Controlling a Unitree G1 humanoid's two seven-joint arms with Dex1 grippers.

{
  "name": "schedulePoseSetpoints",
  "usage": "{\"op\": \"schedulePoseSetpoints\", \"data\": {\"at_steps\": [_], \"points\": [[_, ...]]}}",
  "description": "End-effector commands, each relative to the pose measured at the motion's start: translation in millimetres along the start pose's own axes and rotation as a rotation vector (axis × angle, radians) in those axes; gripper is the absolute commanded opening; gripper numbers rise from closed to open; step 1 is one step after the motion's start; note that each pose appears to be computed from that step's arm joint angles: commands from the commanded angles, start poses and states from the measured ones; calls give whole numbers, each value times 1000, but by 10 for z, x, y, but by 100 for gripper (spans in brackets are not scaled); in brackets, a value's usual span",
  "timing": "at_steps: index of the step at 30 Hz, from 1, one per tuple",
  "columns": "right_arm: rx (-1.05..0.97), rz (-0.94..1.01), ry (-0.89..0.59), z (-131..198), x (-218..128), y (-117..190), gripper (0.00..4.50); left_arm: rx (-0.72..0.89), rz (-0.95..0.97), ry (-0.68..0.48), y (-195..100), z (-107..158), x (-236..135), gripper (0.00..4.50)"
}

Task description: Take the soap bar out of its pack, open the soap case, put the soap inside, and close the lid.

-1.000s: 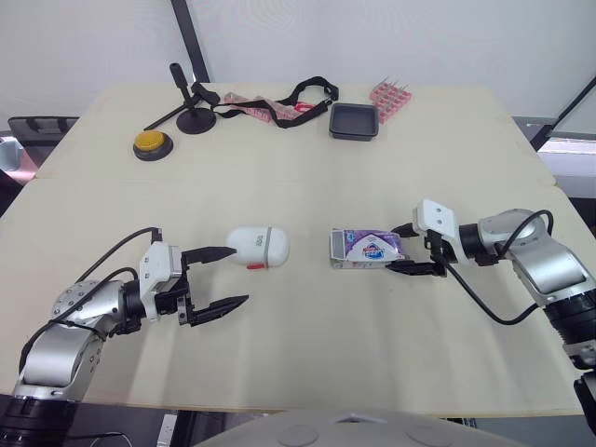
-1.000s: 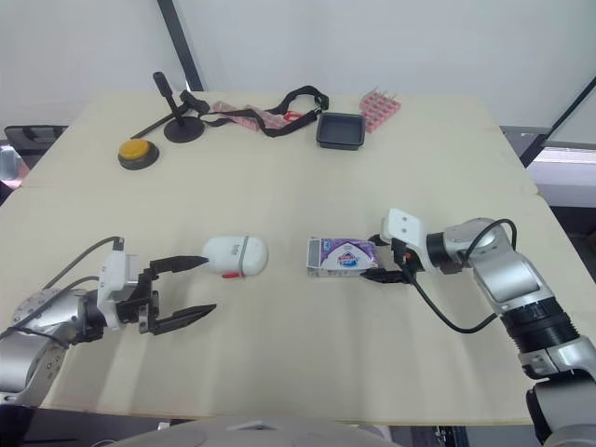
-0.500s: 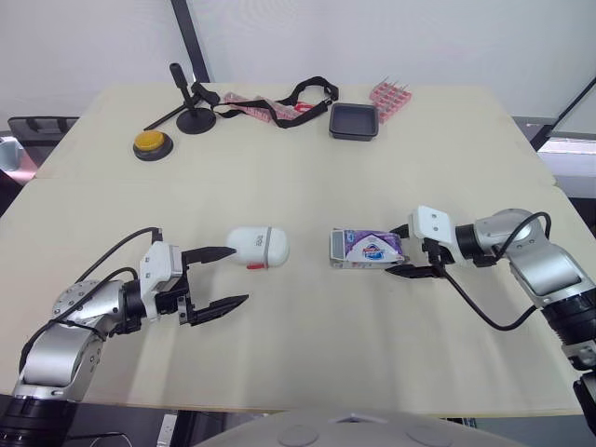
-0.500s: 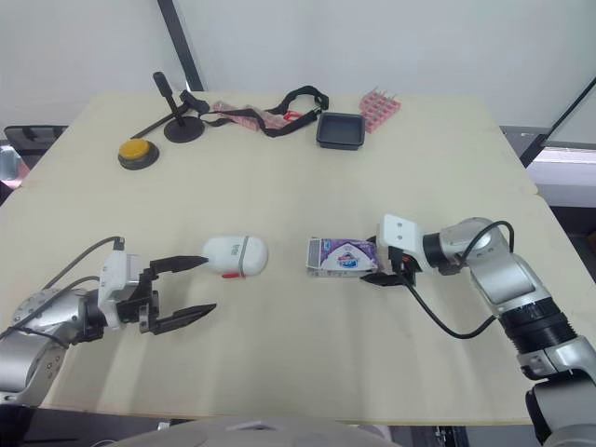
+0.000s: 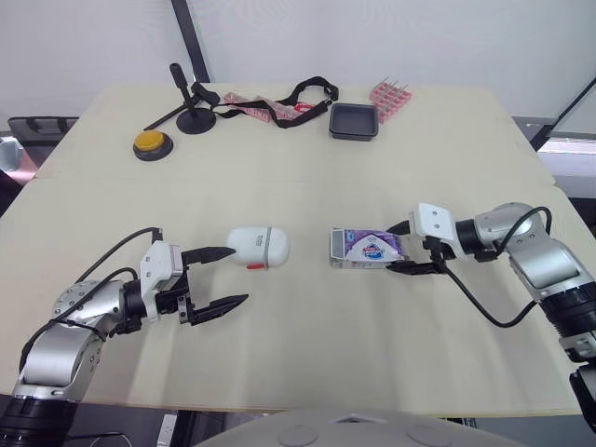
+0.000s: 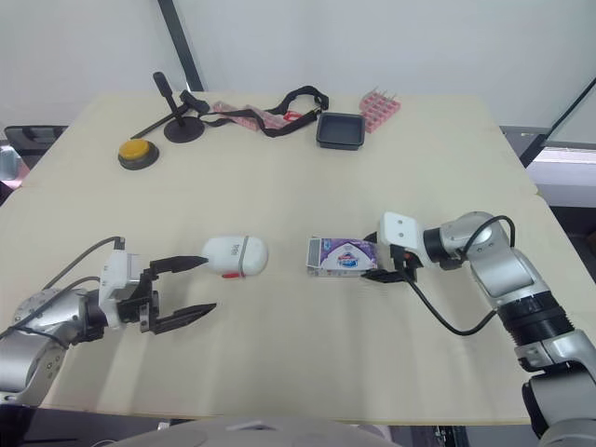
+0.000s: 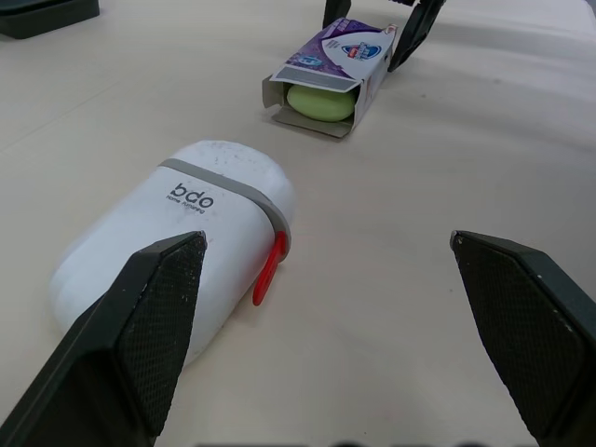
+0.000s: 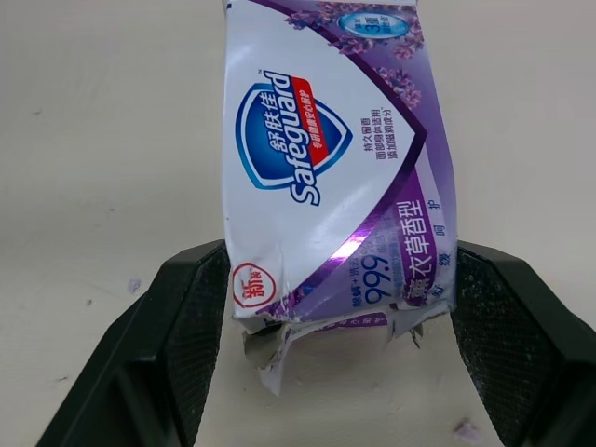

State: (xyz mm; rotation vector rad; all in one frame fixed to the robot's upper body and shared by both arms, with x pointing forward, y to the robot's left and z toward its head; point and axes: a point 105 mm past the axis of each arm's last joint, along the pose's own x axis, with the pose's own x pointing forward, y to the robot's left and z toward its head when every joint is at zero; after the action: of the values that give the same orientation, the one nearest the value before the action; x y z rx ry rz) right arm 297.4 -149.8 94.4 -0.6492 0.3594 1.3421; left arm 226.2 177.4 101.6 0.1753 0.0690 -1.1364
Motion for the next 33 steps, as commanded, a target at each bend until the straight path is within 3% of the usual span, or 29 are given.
{"op": "schedulePoseSetpoints", "data": {"at_steps": [1,5,16,33], "points": [[-19,-4,-9,38,-20,-25,289,32,2,-1,25,69,-8,450],[-18,-8,-7,32,-9,-28,159,31,5,1,30,66,-10,450],[-16,-6,1,53,-21,-13,159,29,5,7,31,54,-10,450],[-115,-31,312,452,-373,-160,159,25,5,22,36,19,-20,450]]}}
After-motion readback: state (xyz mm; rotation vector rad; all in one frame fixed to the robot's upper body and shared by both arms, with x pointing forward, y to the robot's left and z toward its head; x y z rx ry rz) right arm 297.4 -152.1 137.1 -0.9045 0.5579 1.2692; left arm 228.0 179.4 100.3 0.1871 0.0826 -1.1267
